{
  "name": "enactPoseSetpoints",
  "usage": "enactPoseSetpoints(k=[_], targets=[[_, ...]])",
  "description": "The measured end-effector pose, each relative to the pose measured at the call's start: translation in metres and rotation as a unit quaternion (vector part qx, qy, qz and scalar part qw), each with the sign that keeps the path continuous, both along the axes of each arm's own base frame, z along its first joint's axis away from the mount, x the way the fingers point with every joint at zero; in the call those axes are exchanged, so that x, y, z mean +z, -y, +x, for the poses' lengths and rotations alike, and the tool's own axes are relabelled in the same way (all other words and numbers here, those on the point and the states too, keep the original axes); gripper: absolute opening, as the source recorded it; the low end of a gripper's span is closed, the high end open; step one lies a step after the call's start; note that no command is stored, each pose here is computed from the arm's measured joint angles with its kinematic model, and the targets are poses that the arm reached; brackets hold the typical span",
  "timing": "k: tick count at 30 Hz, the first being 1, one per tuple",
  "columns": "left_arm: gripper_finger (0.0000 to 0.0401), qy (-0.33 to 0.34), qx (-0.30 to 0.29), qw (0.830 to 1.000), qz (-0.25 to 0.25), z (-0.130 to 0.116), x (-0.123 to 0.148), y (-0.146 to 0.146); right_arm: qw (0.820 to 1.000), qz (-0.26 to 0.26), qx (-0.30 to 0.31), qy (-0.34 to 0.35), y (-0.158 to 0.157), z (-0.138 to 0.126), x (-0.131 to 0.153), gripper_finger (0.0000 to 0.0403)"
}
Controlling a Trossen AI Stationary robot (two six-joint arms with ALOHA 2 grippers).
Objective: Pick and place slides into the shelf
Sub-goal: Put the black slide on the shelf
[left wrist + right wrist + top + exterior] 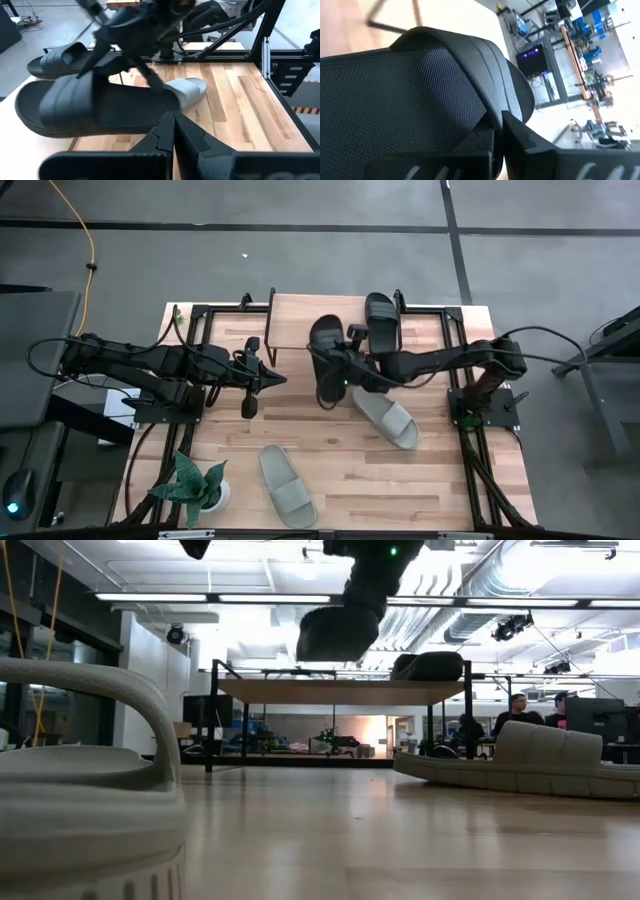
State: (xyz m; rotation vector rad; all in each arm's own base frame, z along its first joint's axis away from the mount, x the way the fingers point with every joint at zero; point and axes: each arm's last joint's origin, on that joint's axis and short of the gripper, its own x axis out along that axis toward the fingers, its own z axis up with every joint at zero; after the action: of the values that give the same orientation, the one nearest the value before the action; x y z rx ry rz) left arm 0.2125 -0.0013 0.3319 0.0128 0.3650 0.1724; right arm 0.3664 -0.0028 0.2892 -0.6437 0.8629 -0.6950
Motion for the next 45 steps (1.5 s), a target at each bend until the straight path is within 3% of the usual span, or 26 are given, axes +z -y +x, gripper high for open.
enactPoseSetpoints(k=[17,45], targets=[[0.0001,-0.003,0.0,1.0,0.0,0.0,-0.001,0.0,0.996,0.062,-0.008,0.055,0.073,-0.018,0.029,0.0],[0.0001,-0.005,0.0,1.0,0.0,0.0,-0.001,0.0,0.993,0.088,-0.031,0.069,0.117,-0.034,0.035,0.0]])
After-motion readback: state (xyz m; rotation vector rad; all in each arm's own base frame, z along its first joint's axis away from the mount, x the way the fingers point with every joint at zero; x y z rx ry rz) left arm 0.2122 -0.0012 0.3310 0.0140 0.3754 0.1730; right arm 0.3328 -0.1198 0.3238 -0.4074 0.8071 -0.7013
